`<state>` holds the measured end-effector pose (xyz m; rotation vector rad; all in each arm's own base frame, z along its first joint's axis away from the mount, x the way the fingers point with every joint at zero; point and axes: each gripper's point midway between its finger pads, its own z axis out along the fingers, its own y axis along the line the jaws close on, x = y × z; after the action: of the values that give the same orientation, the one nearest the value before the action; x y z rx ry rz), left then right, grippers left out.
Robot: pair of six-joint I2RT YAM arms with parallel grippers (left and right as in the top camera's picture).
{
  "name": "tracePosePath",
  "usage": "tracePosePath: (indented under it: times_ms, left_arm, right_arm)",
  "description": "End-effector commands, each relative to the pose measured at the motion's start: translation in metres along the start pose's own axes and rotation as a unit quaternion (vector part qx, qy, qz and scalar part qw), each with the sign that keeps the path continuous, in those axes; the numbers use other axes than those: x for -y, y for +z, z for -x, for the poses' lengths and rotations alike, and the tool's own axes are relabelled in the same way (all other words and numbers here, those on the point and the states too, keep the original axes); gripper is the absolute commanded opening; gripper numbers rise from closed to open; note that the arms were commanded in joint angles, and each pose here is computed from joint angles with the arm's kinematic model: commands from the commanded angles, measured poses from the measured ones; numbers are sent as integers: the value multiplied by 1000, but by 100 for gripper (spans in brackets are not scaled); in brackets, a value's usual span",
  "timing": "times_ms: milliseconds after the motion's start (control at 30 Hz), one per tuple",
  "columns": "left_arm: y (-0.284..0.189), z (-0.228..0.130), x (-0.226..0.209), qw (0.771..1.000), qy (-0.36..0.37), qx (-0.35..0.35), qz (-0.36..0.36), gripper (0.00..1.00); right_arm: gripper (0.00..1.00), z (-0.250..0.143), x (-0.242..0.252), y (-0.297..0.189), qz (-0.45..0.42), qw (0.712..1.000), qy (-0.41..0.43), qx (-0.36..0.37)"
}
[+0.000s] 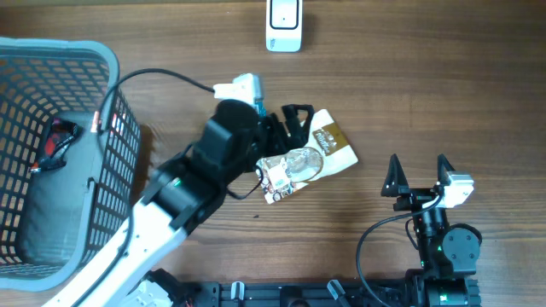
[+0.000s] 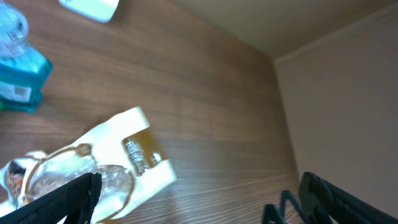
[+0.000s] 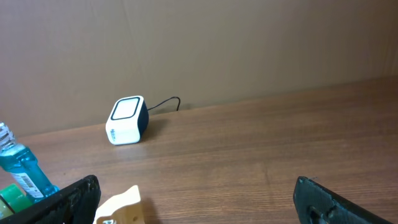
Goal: Scan the item barcode
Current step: 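Lift the snack bag out and carry it toward the scanner area, then release the snack bag on the table and withdraw the left gripper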
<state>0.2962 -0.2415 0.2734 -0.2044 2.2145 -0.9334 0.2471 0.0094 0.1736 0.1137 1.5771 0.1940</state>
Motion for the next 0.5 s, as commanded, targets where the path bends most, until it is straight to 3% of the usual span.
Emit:
tracePosePath:
  times_ms: [0, 200, 333, 467]
  left_arm:
    - [2, -1, -11, 999, 19, 0, 29, 100]
    - [-5, 15, -16, 996, 53, 36, 59, 100]
    - [-65, 65, -1, 981, 117, 123, 94, 100]
    - [-143, 113, -30, 944, 120, 211, 225, 100]
  right_arm:
    - [100, 1, -3, 0, 8, 1000, -6, 2]
    - [100, 1, -3, 0, 8, 1000, -6, 2]
    - [100, 1, -3, 0, 8, 1000, -6, 2]
    - [100, 1, -3, 0, 8, 1000, -6, 2]
